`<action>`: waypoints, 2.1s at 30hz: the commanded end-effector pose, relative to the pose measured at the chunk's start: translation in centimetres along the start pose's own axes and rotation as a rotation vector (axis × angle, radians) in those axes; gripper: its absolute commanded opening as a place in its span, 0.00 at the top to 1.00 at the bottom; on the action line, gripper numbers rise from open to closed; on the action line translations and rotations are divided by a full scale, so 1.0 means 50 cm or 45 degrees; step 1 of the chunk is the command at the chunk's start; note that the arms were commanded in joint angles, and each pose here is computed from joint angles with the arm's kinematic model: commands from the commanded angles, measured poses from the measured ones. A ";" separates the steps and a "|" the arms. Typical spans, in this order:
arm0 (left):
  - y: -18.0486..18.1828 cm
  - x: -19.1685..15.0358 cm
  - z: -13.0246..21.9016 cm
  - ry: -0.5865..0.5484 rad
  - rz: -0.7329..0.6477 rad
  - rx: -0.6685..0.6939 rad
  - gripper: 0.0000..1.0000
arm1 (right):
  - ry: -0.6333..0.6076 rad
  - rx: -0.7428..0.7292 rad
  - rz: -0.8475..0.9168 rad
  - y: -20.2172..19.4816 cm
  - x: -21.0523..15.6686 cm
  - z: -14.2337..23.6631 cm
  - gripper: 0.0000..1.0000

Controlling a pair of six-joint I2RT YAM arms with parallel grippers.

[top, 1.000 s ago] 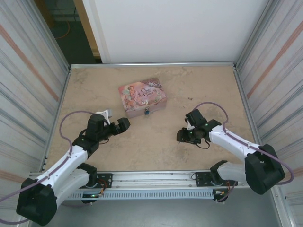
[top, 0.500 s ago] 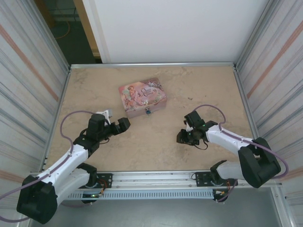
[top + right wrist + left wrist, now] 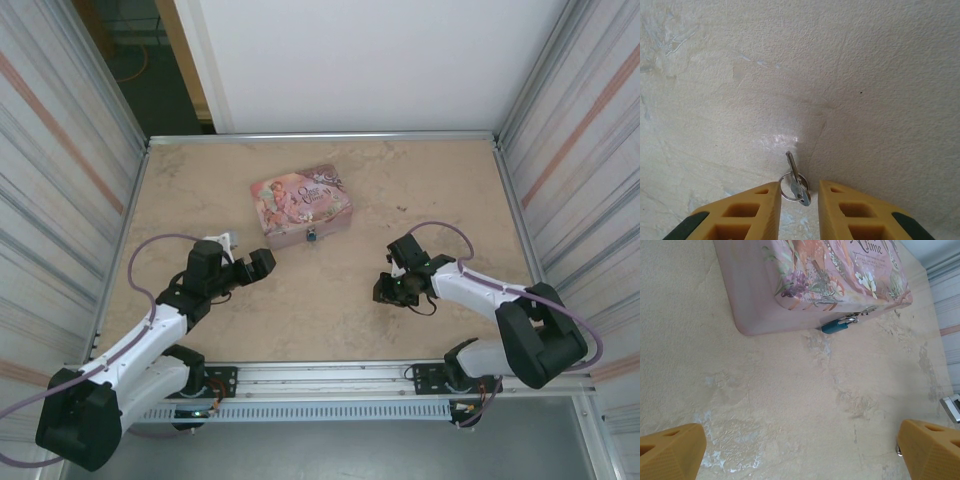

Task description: Unlock the padlock with the key

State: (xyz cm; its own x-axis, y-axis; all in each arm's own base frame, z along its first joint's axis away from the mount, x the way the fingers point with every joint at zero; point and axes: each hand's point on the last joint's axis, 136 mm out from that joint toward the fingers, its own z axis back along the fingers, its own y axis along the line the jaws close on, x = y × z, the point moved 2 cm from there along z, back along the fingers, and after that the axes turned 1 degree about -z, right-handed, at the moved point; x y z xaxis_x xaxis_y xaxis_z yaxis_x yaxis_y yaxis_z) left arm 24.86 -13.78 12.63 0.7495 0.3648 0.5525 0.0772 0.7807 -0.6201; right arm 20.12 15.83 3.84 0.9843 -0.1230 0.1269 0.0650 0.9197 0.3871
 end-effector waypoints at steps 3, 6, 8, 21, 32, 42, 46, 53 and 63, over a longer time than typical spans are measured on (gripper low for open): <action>-0.010 0.014 0.001 -0.029 -0.006 -0.008 0.01 | 0.038 0.012 -0.026 -0.002 -0.009 -0.007 0.77; -0.009 0.013 0.000 -0.025 -0.004 -0.006 0.01 | 0.042 0.014 -0.025 -0.001 -0.010 -0.008 0.79; -0.008 0.012 0.000 -0.025 -0.004 -0.004 0.01 | 0.044 0.011 -0.024 -0.001 -0.011 -0.009 0.80; -0.023 0.031 0.009 -0.060 -0.056 -0.019 0.01 | 0.028 0.019 -0.015 0.001 -0.007 -0.013 0.93; -0.034 0.045 0.014 -0.083 -0.078 -0.030 0.01 | -0.019 0.041 -0.002 0.010 0.006 -0.002 1.00; -0.039 0.051 0.012 -0.087 -0.089 -0.030 0.01 | -0.053 0.033 -0.003 0.008 0.014 0.017 1.00; -0.040 0.052 0.011 -0.084 -0.089 -0.033 0.01 | -0.051 0.022 -0.016 0.005 0.016 0.019 0.94; -0.041 0.054 0.011 -0.085 -0.092 -0.034 0.01 | -0.023 0.032 -0.046 0.008 0.015 0.005 0.77; -0.037 0.050 0.012 -0.081 -0.092 -0.025 0.01 | -0.006 0.043 -0.043 0.017 0.018 -0.007 0.77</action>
State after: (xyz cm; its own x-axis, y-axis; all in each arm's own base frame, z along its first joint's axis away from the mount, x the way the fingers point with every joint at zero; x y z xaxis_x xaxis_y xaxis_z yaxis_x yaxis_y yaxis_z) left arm 25.74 -14.01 14.26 0.7246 0.3478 0.5950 0.1174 0.7884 -0.6039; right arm 20.56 16.03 3.55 0.9833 -0.1387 0.1178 0.0801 0.9112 0.4042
